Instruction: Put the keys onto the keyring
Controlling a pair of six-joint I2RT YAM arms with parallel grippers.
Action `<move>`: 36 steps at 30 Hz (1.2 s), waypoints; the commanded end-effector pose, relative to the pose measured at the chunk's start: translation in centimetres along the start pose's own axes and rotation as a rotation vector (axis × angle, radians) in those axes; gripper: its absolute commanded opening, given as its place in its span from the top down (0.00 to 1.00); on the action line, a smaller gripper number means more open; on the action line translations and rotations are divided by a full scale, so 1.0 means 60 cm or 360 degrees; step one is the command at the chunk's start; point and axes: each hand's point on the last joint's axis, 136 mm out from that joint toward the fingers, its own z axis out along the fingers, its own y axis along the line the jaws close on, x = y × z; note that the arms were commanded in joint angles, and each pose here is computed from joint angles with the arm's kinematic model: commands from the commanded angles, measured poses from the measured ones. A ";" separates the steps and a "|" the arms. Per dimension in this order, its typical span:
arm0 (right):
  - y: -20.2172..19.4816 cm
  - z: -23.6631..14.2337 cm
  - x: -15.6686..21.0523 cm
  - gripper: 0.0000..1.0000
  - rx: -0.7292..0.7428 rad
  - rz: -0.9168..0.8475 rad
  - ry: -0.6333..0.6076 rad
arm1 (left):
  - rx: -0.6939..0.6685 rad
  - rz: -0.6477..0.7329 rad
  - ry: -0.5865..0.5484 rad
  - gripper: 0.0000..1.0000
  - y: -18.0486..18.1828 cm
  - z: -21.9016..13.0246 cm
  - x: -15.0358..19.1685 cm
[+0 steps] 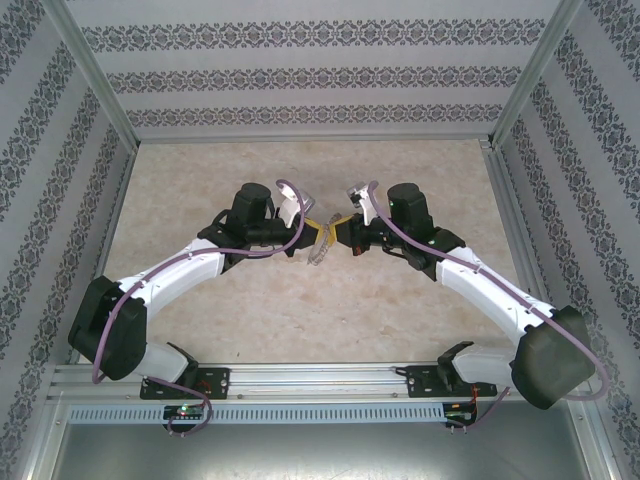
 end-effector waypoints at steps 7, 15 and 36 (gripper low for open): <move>0.014 0.011 -0.013 1.00 -0.0017 -0.0088 -0.0010 | 0.0086 0.0100 -0.0040 1.00 -0.030 0.001 -0.030; 0.016 0.005 -0.020 1.00 0.0009 -0.0115 -0.0035 | 0.0087 0.0103 -0.0038 1.00 -0.031 0.004 -0.031; 0.010 -0.004 -0.028 1.00 0.0053 -0.0127 -0.0076 | 0.0096 0.0104 -0.0038 1.00 -0.033 0.005 -0.031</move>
